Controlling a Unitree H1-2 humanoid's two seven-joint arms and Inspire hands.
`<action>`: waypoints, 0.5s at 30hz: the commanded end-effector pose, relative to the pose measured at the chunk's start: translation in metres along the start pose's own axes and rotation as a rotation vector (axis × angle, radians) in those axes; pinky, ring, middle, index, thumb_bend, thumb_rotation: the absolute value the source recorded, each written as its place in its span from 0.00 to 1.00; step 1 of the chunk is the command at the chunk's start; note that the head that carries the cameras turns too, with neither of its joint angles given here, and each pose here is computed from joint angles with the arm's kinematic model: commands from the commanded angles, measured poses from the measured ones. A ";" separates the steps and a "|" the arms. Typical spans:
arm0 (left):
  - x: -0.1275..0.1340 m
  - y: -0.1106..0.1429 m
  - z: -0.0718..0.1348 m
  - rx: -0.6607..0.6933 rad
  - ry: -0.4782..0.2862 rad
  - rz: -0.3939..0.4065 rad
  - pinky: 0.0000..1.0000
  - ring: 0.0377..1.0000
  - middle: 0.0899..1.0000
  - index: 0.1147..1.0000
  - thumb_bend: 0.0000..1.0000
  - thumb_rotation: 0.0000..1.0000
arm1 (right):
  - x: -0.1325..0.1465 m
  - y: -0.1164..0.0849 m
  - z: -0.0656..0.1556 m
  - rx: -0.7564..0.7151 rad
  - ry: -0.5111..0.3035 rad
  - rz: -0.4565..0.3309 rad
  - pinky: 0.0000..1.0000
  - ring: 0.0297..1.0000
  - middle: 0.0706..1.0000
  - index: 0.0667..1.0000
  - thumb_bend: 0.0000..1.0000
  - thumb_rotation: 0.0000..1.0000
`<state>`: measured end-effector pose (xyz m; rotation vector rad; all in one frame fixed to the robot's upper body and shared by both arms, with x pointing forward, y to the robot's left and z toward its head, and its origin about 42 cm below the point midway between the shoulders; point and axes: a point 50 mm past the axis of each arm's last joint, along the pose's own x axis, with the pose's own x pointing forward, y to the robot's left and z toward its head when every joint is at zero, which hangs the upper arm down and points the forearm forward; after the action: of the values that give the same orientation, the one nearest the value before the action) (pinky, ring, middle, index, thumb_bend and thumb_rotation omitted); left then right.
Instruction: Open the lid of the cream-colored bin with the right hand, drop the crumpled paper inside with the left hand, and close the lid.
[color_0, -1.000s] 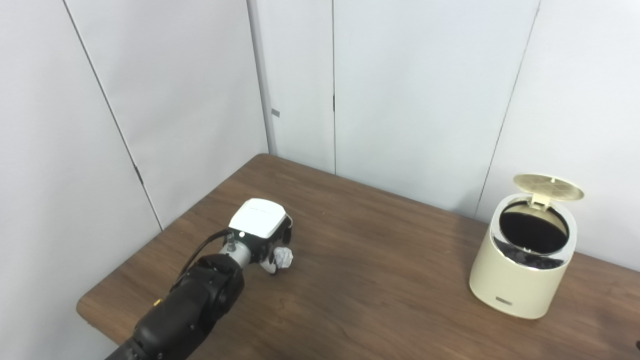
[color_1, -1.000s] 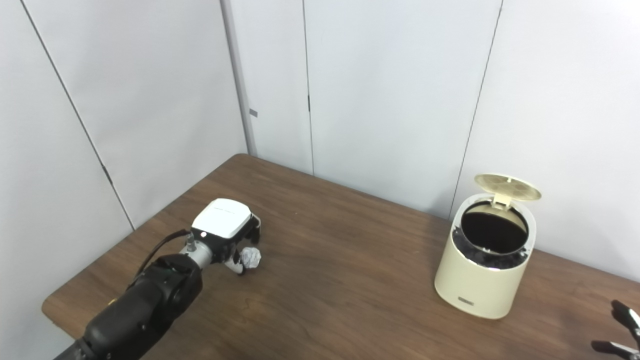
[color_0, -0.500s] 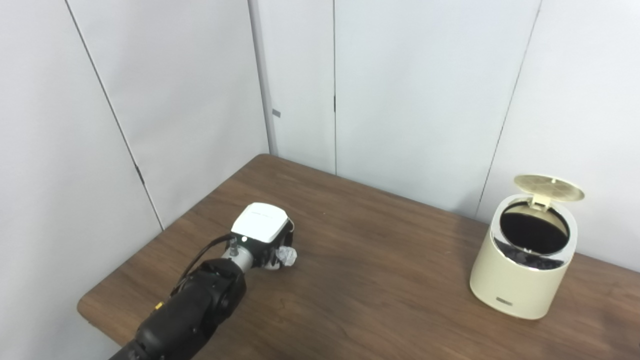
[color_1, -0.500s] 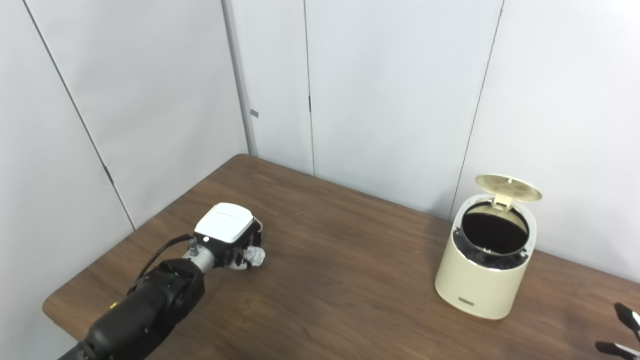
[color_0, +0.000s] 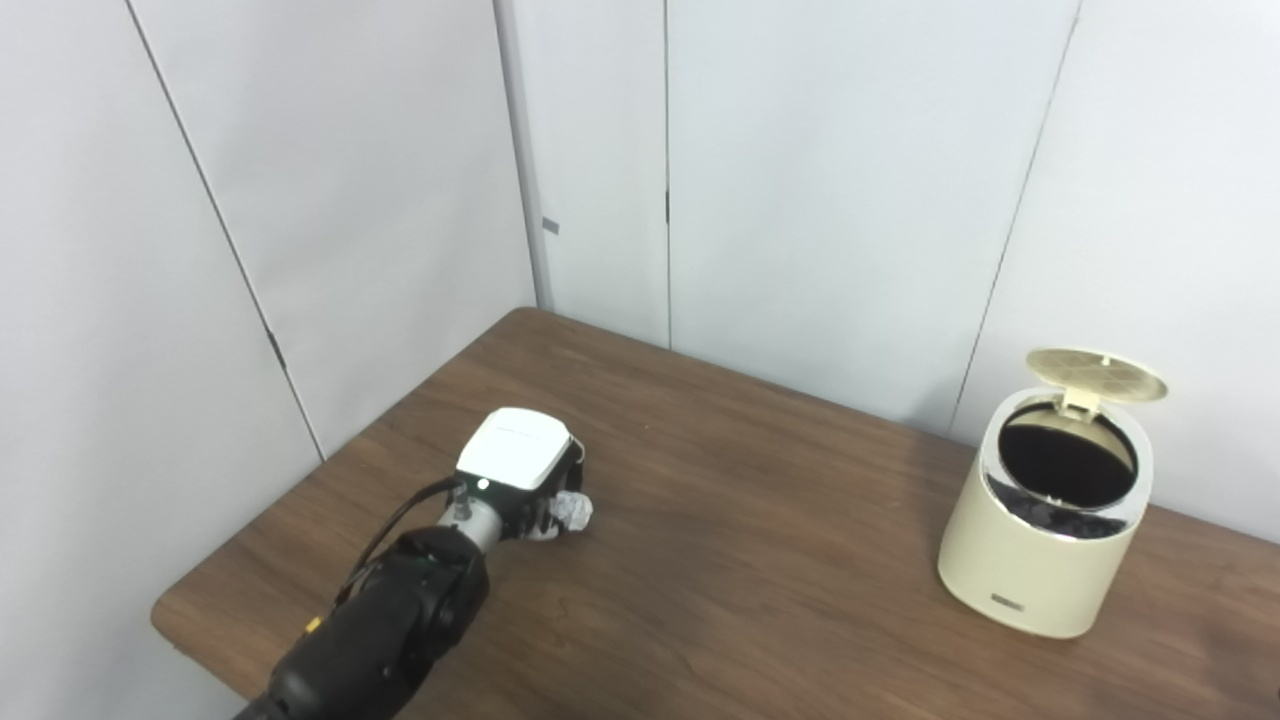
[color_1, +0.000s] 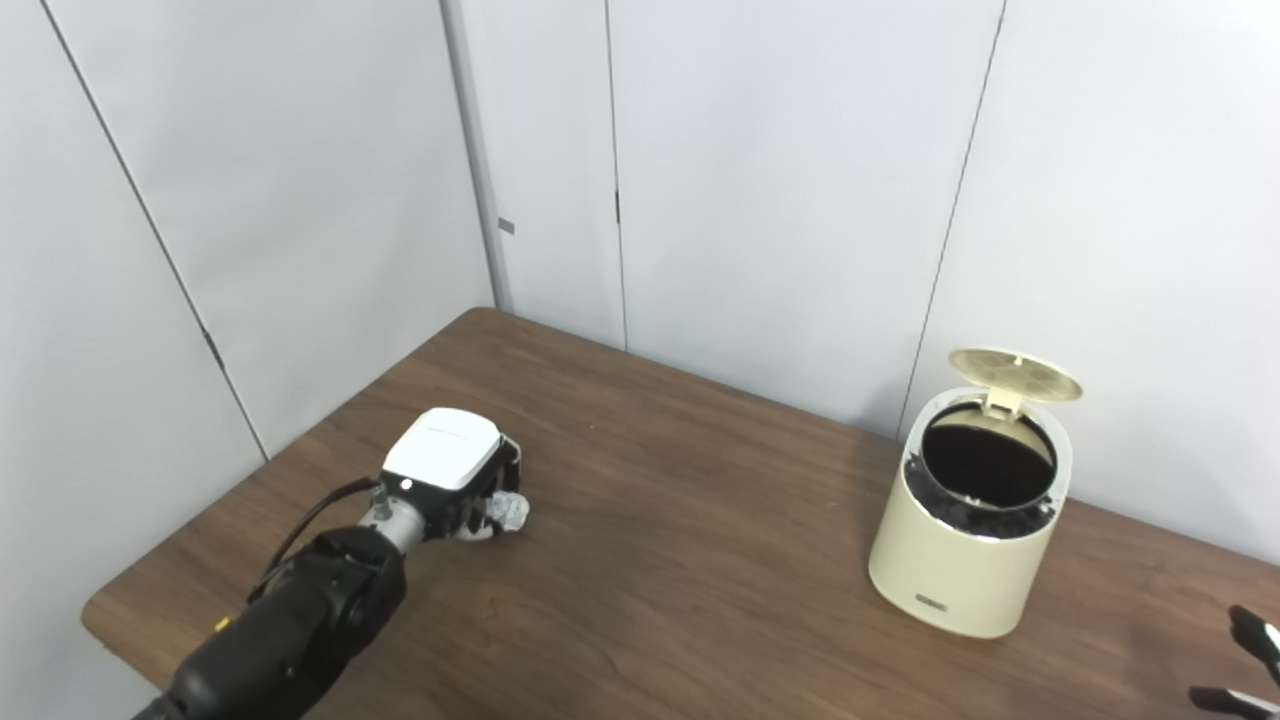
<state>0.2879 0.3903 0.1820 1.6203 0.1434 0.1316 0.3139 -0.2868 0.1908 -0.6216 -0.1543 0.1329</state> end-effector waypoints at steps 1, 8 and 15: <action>-0.007 -0.008 0.001 0.002 0.004 0.013 0.22 0.27 0.42 0.42 0.53 0.00 | 0.006 -0.012 0.014 -0.017 -0.069 -0.046 0.40 0.73 0.93 0.93 0.74 0.54; -0.016 0.014 0.012 -0.055 0.004 0.298 0.17 0.21 0.42 0.42 0.53 0.00 | 0.007 -0.011 0.012 -0.009 -0.058 -0.049 0.39 0.72 0.92 0.91 0.76 0.55; -0.021 0.029 0.028 -0.079 -0.010 0.463 0.16 0.22 0.41 0.42 0.53 0.00 | 0.008 -0.011 0.013 -0.005 -0.059 -0.049 0.40 0.72 0.92 0.91 0.76 0.53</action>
<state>0.2680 0.3565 0.1867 1.5314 -0.1463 0.3997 0.3142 -0.2872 0.1911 -0.6220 -0.1550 0.1229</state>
